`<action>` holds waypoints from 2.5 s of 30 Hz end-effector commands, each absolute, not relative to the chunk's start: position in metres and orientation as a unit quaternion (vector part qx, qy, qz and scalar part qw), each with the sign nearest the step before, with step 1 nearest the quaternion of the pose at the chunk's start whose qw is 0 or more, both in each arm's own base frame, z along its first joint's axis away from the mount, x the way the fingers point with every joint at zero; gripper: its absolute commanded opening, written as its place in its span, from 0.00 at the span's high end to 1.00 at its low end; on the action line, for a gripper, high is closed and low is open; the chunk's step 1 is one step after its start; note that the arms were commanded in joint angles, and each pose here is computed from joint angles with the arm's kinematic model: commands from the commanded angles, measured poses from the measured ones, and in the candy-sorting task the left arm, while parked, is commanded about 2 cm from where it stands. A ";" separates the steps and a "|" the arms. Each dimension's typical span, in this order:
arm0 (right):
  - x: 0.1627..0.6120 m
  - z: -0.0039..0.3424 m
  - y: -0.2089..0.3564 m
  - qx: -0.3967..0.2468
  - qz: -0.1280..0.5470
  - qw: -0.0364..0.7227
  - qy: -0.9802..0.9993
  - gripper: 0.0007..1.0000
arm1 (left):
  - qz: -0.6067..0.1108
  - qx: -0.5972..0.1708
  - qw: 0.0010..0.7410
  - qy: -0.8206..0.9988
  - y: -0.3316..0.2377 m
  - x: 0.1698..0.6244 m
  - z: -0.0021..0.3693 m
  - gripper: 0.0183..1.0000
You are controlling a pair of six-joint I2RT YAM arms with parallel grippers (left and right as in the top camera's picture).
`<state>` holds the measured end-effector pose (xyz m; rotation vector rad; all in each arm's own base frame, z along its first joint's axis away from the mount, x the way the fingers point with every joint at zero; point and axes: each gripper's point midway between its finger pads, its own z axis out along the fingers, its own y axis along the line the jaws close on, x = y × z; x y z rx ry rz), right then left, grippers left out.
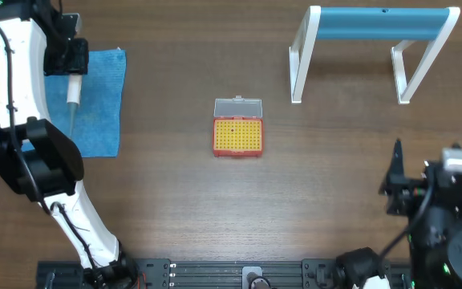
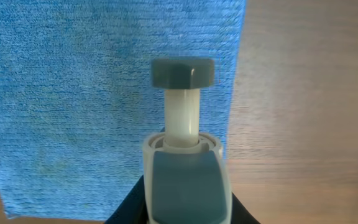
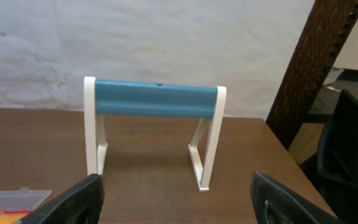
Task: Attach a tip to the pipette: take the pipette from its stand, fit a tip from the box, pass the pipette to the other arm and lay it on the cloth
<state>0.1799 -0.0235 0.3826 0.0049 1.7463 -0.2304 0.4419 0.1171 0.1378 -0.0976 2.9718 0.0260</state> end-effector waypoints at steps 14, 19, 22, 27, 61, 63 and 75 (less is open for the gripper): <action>0.249 0.277 0.006 0.035 -0.032 0.673 0.738 0.07 | -0.040 -0.065 0.091 0.993 0.143 0.479 0.062 0.99; 0.262 0.254 0.014 0.039 -0.009 0.698 0.715 0.07 | -0.037 -0.053 0.129 0.989 0.137 0.502 0.061 0.99; 0.263 0.242 0.016 0.041 -0.003 0.691 0.722 0.07 | -0.039 -0.039 0.123 0.991 0.125 0.507 0.050 0.99; 0.265 0.222 0.020 0.035 0.007 0.678 0.734 0.07 | -0.035 -0.033 0.095 0.994 0.119 0.504 0.024 0.99; 0.267 0.205 0.023 0.035 0.016 0.680 0.732 0.01 | 0.045 -0.012 0.131 0.990 0.134 0.513 0.128 0.00; 0.266 0.199 0.023 0.033 0.014 0.672 0.740 0.01 | 0.043 -0.031 0.178 0.983 0.131 0.518 0.171 0.00; 0.233 0.098 0.013 -0.006 -0.040 0.496 0.867 0.01 | 0.022 0.091 0.412 0.906 -0.011 0.422 0.418 0.00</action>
